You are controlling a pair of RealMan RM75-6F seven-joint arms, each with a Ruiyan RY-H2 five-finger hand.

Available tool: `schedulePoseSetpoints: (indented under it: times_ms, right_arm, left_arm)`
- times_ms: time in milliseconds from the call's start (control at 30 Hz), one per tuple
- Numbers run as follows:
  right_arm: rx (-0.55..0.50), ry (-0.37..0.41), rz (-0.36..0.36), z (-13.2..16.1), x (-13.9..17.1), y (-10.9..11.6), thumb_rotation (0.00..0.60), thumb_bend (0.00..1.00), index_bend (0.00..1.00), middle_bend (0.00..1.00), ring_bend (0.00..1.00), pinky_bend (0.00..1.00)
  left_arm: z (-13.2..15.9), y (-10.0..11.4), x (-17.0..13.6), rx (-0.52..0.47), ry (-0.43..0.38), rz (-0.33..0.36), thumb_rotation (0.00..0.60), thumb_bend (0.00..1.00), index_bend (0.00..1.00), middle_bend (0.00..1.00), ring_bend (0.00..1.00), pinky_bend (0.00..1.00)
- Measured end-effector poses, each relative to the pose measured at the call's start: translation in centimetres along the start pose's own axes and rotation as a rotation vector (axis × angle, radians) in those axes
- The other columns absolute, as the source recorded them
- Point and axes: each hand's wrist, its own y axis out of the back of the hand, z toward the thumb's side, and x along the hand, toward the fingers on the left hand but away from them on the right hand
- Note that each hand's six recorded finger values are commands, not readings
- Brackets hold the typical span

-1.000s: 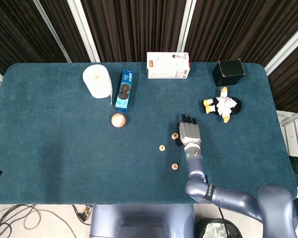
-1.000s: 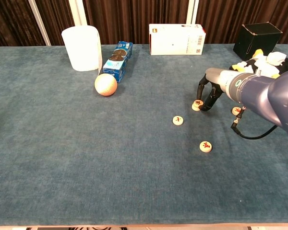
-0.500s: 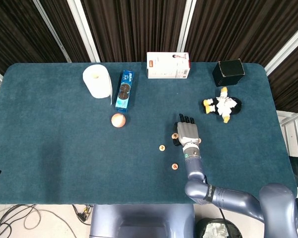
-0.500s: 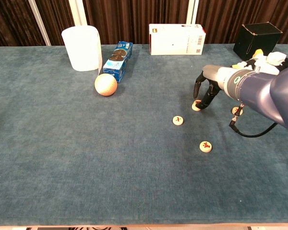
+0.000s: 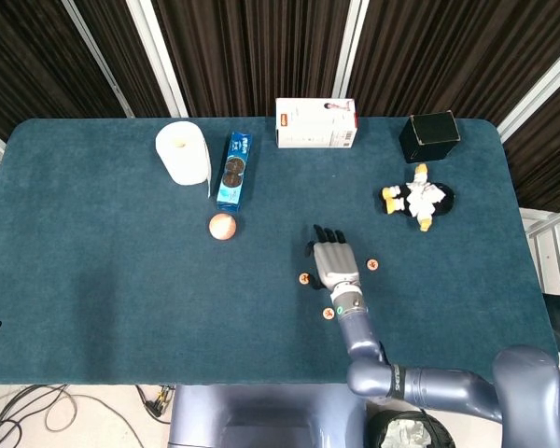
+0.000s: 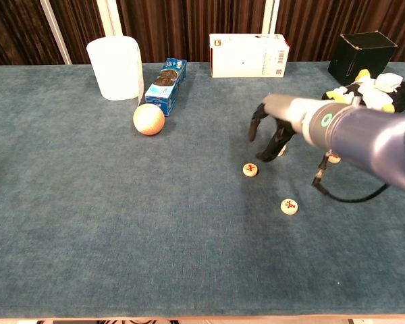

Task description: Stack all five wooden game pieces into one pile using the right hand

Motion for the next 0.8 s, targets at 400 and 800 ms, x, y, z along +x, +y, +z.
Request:
schedulePoseSetpoints:
  times_ms: [400,800]
  right_arm:
    - [-0.005,0.045,0.007,0.8,0.5,-2.1,0.6,0.41,0.38,0.0,0.0,0.0]
    - [-0.005,0.027,0.008,0.0,-0.2,-2.3,0.6,0.41,0.4,0.0,0.0,0.0]
  left_arm:
    - [-0.2,0.2,0.0,-0.01,0.006,0.002,0.6,0.11,0.02,0.0,0.0,0.0]
    - [-0.2,0.3,-0.1,-0.01,0.006,0.005,0.6,0.11,0.02,0.0,0.0,0.0]
